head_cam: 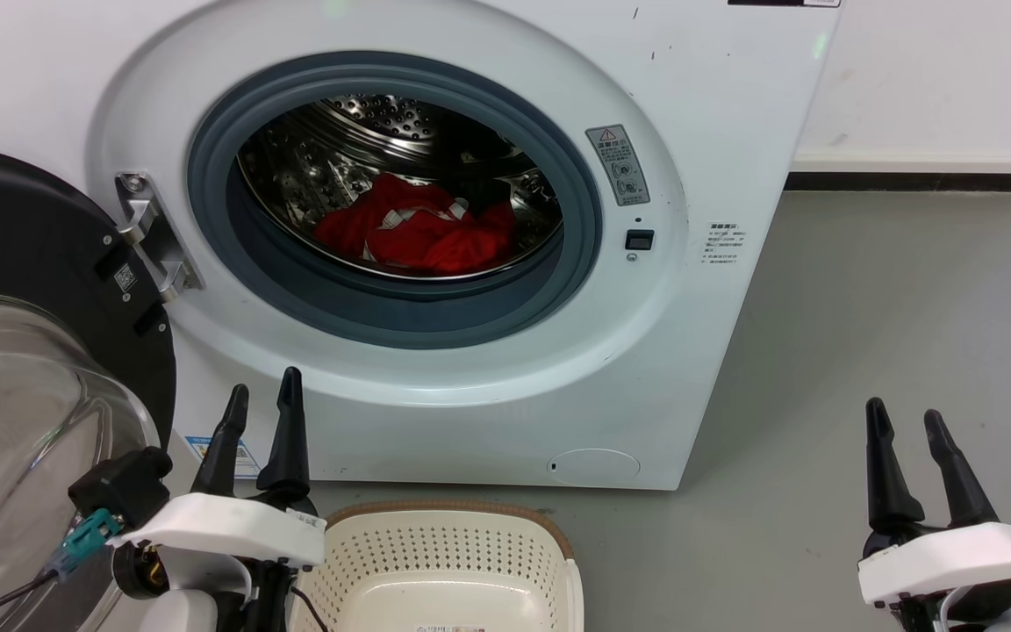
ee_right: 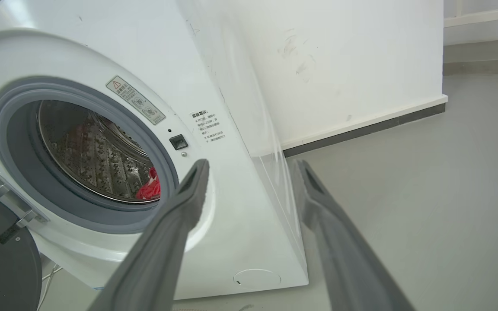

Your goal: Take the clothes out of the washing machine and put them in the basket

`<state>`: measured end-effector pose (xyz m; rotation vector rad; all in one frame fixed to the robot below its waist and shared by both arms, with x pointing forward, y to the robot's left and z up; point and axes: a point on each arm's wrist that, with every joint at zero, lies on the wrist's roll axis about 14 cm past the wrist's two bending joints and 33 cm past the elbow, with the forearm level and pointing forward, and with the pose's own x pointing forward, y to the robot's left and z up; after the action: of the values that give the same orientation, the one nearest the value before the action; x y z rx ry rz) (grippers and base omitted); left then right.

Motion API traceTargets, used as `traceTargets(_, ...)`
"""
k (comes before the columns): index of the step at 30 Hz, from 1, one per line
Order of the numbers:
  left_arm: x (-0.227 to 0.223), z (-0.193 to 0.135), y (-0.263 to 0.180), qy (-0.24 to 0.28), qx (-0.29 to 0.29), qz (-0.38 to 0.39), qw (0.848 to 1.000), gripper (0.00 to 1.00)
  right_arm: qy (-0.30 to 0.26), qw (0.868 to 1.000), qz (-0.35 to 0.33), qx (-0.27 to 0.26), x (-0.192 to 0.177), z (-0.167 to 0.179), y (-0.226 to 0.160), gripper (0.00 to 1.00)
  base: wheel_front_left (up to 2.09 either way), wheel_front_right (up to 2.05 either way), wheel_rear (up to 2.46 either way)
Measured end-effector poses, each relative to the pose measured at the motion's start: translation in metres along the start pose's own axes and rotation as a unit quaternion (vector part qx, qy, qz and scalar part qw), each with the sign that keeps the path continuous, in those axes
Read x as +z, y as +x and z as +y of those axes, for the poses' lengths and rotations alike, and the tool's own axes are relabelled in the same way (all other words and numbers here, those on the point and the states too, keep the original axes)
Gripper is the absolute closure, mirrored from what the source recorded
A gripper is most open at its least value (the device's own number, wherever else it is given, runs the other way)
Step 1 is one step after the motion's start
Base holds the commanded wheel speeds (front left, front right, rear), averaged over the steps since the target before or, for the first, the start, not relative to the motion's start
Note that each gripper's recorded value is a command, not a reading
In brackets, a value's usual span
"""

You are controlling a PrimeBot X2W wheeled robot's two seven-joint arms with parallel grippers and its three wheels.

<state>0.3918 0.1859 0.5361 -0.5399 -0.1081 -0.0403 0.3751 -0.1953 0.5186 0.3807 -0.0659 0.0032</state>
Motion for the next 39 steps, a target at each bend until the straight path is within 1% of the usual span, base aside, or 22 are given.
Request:
traceTargets(7, 0.000, 0.000, 0.001, 0.044, -0.005, -0.002, 0.999, 0.00, -0.045, 0.999, 0.006, 0.004, -0.004, 0.000, 0.000, 0.00, 0.00, 0.00, 0.00)
traceTargets(10, 0.001, -0.001, 0.001, 0.062, -0.008, -0.003, 0.998, 0.00, -0.055, 0.998, 0.013, 0.005, -0.007, 0.000, 0.000, 0.00, 0.00, 0.00, 0.00)
traceTargets(11, 0.002, -0.002, 0.002, 0.074, -0.010, -0.005, 0.997, 0.00, -0.067, 0.998, 0.016, 0.006, -0.008, 0.000, 0.000, 0.00, 0.00, 0.00, 0.00)
traceTargets(24, -0.001, -0.004, 0.001, 0.146, -0.023, -0.003, 0.989, 0.00, -0.132, 0.991, 0.023, 0.018, -0.011, 0.003, 0.000, 0.00, 0.00, 0.00, 0.00)
traceTargets(39, -0.005, -0.008, 0.002, 0.212, -0.034, -0.003, 0.977, 0.00, -0.191, 0.981, 0.022, 0.026, -0.011, 0.004, -0.001, 0.00, 0.00, 0.00, 0.00)
